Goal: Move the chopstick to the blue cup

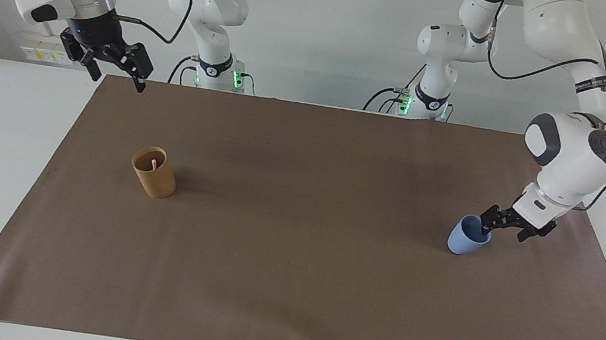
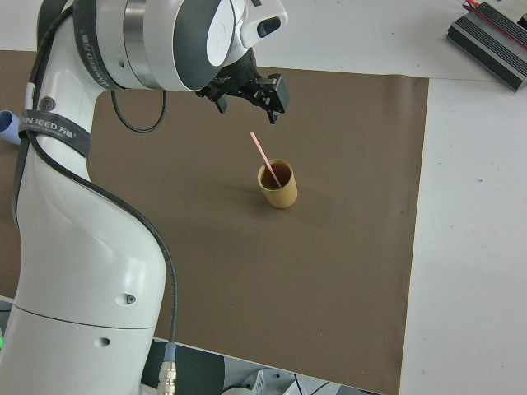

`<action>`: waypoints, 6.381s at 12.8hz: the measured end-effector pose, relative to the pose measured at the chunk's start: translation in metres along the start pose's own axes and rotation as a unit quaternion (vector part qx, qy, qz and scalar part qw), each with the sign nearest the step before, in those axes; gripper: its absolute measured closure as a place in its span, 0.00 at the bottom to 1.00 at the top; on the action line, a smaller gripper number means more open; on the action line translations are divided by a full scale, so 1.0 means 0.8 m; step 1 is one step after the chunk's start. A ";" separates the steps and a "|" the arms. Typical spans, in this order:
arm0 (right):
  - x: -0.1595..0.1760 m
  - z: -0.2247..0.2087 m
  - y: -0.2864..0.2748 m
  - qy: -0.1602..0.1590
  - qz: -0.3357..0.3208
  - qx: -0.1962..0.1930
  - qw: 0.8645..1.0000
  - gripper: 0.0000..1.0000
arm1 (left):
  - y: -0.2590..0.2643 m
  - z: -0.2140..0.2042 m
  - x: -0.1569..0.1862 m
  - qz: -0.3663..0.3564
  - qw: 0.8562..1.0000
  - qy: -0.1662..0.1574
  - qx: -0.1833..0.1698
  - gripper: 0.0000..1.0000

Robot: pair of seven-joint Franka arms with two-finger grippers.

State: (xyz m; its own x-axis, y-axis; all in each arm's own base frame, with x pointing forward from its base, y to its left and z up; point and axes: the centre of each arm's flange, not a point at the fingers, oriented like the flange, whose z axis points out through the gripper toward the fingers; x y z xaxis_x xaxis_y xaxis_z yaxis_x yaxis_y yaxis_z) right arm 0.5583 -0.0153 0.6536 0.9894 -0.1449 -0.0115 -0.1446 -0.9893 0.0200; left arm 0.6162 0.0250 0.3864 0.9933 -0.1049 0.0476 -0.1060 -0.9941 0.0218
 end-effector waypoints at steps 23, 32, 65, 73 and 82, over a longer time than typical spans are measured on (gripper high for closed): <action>-0.004 0.001 0.004 -0.002 0.002 0.000 1.000 0.00 | 0.104 -0.016 -0.007 -0.004 0.999 -0.003 -0.033 0.96; -0.004 0.002 0.005 -0.003 0.003 -0.001 1.000 0.00 | 0.457 -0.030 -0.079 -0.065 0.997 -0.008 -0.034 0.96; -0.015 0.012 0.003 -0.015 0.005 0.006 1.000 0.00 | 0.198 -0.269 -0.059 0.012 0.999 0.020 -0.024 0.00; -0.040 0.020 -0.005 -0.025 0.004 0.017 1.000 0.00 | 0.108 -0.346 -0.067 0.012 1.000 -0.008 0.000 0.00; -0.040 0.022 -0.005 -0.026 0.009 0.018 0.999 0.00 | 0.104 -0.350 -0.073 0.009 1.000 -0.022 0.000 0.00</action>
State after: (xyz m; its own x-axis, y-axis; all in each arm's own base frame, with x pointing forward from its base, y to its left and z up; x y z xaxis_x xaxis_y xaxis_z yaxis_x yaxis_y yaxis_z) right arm 0.5269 -0.0067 0.6360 0.9846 -0.1628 -0.0636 -0.1641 -0.9863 -0.0157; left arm 0.5367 -0.0444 0.6654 0.9922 -0.1242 0.0047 -0.1242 -0.9920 0.0212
